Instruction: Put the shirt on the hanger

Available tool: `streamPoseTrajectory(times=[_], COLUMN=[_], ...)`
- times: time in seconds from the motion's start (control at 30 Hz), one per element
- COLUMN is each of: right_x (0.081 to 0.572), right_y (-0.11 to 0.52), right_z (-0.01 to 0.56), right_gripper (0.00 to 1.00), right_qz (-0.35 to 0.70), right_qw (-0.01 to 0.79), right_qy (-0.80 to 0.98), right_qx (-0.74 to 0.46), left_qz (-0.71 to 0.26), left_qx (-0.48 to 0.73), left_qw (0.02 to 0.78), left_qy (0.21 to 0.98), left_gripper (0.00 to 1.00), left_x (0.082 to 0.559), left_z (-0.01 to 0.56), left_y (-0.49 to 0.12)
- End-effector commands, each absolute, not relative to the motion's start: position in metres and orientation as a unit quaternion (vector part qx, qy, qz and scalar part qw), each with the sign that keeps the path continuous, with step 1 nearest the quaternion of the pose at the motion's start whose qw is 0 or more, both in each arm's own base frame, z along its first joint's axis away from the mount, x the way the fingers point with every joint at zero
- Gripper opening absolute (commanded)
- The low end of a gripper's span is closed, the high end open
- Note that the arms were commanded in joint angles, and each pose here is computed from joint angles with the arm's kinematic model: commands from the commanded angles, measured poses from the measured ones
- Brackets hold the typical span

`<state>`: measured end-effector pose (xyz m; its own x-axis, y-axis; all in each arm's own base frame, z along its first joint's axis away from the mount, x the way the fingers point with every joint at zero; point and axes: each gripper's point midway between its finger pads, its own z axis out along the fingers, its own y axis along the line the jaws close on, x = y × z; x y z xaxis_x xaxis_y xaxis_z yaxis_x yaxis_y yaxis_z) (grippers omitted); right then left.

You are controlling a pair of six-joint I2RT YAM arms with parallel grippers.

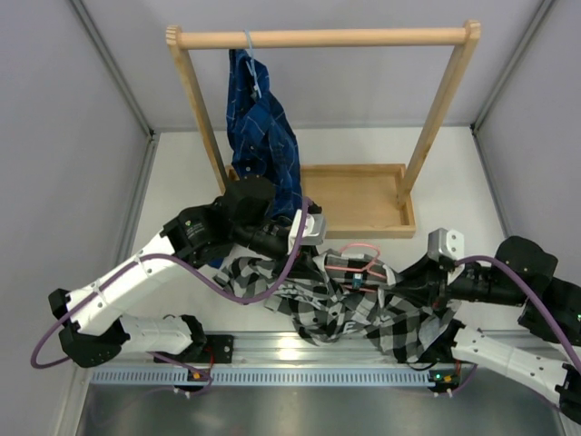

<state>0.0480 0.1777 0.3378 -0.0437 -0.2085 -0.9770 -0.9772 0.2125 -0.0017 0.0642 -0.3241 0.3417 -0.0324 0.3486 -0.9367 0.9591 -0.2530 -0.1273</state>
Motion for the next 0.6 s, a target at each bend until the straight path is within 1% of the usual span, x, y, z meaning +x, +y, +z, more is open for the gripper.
streamPoseTrajectory(times=[0.0, 0.03, 0.1, 0.13, 0.43, 0.53, 0.57], right_x=[0.056, 0.055, 0.054, 0.054, 0.047, 0.048, 0.055], right_y=[0.182, 0.183, 0.185, 0.186, 0.181, 0.176, 0.173], right_z=[0.370, 0.368, 0.363, 0.362, 0.366, 0.371, 0.374], right_gripper=[0.15, 0.15, 0.08, 0.01, 0.00, 0.00, 0.00], right_qz=[0.409, 0.410, 0.411, 0.412, 0.414, 0.410, 0.399], right_qw=[0.546, 0.543, 0.535, 0.532, 0.538, 0.552, 0.565], right_qy=[0.571, 0.571, 0.574, 0.574, 0.559, 0.554, 0.565], right_qx=[-0.457, -0.459, -0.464, -0.466, -0.476, -0.469, -0.450], left_qz=[-0.513, -0.513, -0.513, -0.512, -0.497, -0.487, -0.484], left_qx=[0.628, 0.628, 0.626, 0.623, 0.577, 0.558, 0.550], left_qw=[0.341, 0.343, 0.348, 0.353, 0.434, 0.462, 0.470], left_qy=[0.476, 0.475, 0.474, 0.474, 0.481, 0.488, 0.492], left_gripper=[0.00, 0.00, 0.00, 0.00, 0.00, 0.13, 0.20], left_x=[0.054, 0.054, 0.053, 0.055, 0.070, 0.078, 0.081], left_z=[0.375, 0.376, 0.381, 0.383, 0.409, 0.415, 0.416], left_y=[-0.322, -0.322, -0.321, -0.321, -0.318, -0.316, -0.315])
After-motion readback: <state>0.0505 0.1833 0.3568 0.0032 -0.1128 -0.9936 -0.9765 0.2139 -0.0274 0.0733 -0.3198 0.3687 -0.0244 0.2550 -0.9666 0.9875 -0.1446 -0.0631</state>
